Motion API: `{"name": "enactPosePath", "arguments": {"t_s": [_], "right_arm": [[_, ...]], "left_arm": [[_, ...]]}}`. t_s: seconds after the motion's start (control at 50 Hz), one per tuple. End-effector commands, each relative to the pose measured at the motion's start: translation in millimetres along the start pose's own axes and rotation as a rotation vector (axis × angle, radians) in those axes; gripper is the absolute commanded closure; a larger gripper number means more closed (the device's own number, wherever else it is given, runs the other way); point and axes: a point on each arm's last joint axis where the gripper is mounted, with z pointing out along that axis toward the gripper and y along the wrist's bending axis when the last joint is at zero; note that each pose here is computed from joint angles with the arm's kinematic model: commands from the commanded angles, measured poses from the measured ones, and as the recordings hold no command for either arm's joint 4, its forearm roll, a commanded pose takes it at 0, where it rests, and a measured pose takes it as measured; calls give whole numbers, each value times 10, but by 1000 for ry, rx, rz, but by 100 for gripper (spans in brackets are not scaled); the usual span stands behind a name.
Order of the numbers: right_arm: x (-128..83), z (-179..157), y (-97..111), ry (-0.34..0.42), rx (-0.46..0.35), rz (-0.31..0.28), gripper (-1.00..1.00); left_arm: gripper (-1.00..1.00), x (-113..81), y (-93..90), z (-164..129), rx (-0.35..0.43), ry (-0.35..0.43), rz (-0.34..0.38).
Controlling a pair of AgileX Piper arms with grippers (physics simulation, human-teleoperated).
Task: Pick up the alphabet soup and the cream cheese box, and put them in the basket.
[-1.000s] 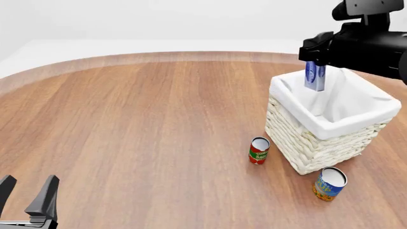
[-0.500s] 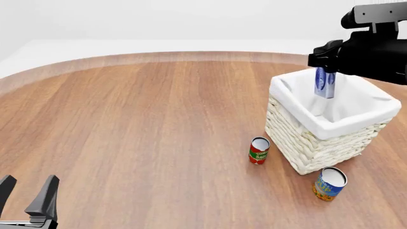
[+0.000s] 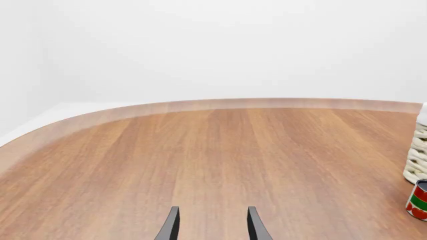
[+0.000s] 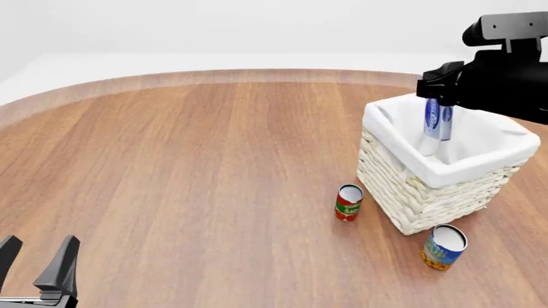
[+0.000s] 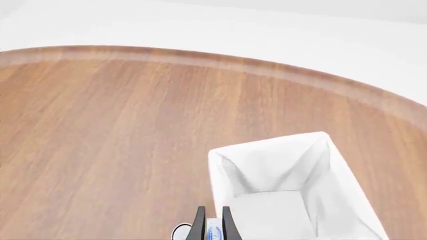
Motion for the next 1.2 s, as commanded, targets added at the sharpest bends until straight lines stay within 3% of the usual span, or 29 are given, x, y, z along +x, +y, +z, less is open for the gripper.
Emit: {"name": "enactPosePath", "arguments": {"t_s": [0.02,0.46,1.2], "right_arm": [[-14,-33,7,-11,-2,8,100],[53,116,-99,11,34,-24,100],[161,380,-357,69,109,-21,100]], "left_arm": [[-100,0,0,0,0,0,0],[-100,0,0,0,0,0,0],[-100,0,0,0,0,0,0]]}}
